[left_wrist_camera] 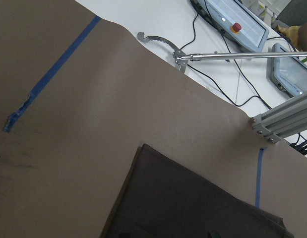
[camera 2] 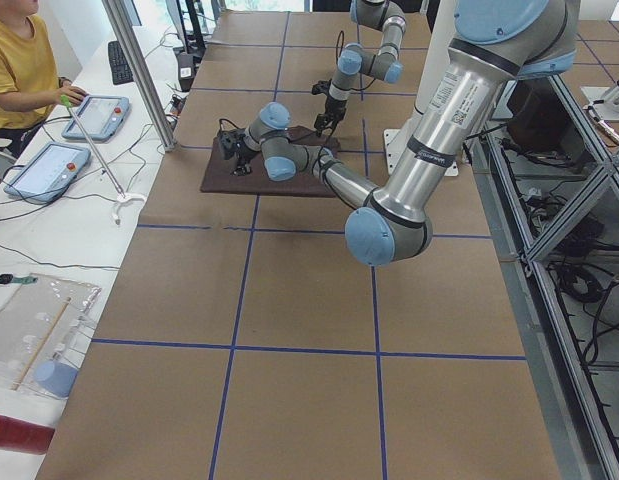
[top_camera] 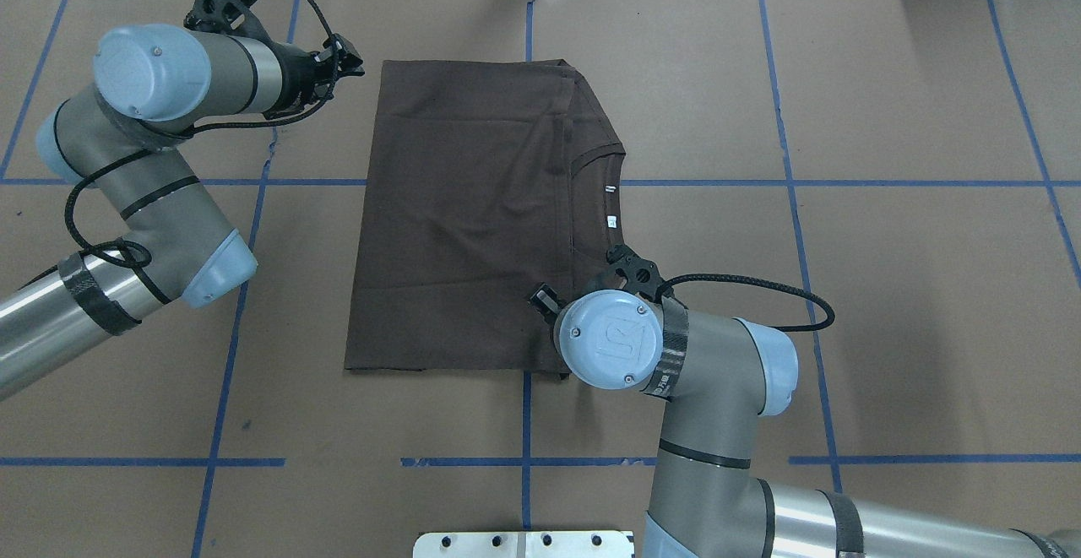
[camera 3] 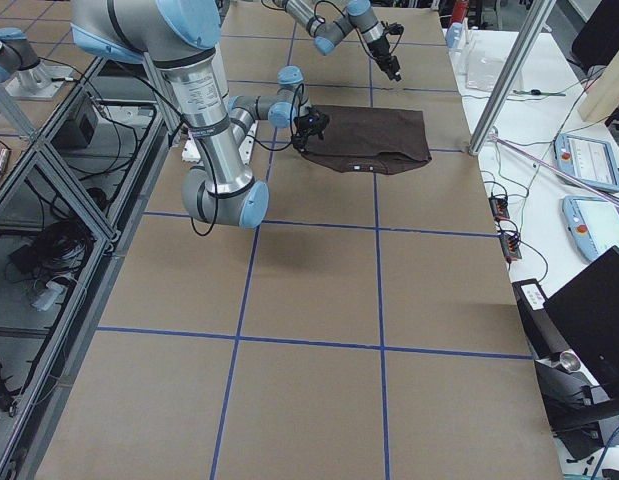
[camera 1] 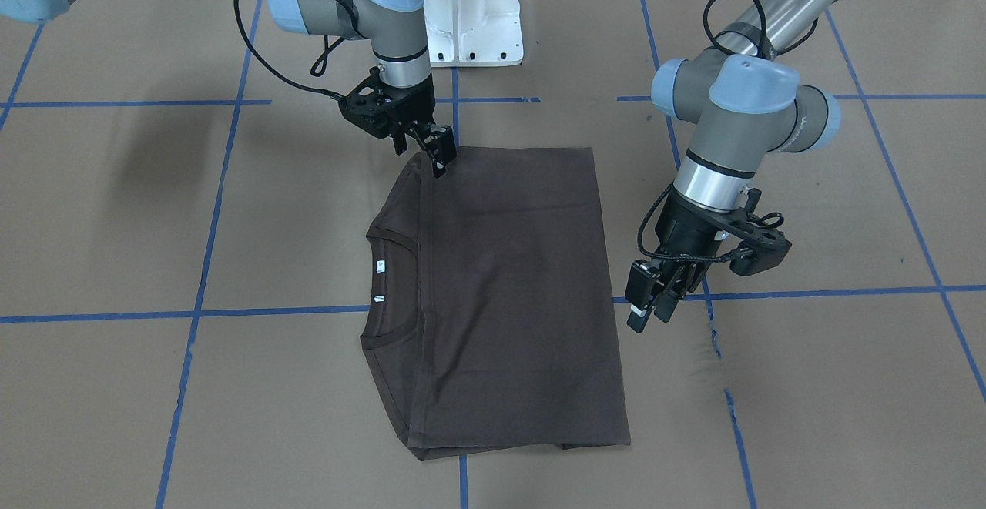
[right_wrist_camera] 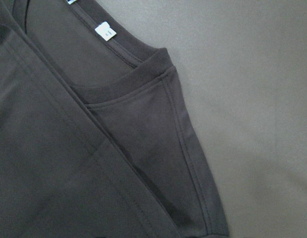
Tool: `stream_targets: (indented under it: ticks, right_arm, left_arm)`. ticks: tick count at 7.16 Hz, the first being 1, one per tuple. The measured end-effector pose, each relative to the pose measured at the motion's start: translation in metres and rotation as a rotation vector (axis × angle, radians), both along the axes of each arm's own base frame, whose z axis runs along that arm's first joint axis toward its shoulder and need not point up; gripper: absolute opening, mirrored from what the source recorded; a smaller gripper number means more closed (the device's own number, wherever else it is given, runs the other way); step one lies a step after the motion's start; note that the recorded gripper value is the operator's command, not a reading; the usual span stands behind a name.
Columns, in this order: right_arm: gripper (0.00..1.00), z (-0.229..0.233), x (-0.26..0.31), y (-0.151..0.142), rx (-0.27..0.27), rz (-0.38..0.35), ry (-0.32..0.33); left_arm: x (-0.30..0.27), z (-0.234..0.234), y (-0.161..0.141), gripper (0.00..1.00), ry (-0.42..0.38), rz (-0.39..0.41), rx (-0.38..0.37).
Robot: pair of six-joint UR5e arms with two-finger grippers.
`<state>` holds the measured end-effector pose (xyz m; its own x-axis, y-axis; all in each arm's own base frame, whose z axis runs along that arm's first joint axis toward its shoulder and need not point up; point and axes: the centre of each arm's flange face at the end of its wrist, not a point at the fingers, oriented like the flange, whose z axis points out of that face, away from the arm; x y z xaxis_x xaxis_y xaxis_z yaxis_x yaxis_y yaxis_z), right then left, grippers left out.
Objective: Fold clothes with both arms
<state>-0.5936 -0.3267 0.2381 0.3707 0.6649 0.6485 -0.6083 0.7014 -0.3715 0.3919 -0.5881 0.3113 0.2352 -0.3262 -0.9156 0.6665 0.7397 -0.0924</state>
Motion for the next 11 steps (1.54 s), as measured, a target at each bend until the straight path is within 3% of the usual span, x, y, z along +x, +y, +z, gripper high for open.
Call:
stream_targets:
  ticks: [3,4,8,9,11]
  right_arm:
    - [0.87,0.005,-0.007,0.014,-0.020,-0.008,0.008]
    - [0.80,0.009,-0.009,0.017,-0.024,-0.010,0.014]
    - [0.68,0.013,-0.013,0.022,-0.028,-0.018,0.022]
    - [0.52,0.015,-0.014,0.024,-0.028,-0.022,0.024]
    - [0.07,0.015,-0.016,0.026,-0.029,-0.025,0.025]
  left_arm:
    - [-0.005,0.004,-0.001,0.61,-0.005,-0.032,-0.033]
    - [-0.008,0.013,-0.001,0.61,-0.020,-0.048,-0.043]
    - [-0.024,0.023,0.006,0.61,-0.030,-0.074,-0.041]
    - [-0.029,0.017,0.011,0.61,-0.020,-0.077,-0.032]
    - [-0.044,0.007,0.026,0.61,-0.009,-0.078,-0.025]
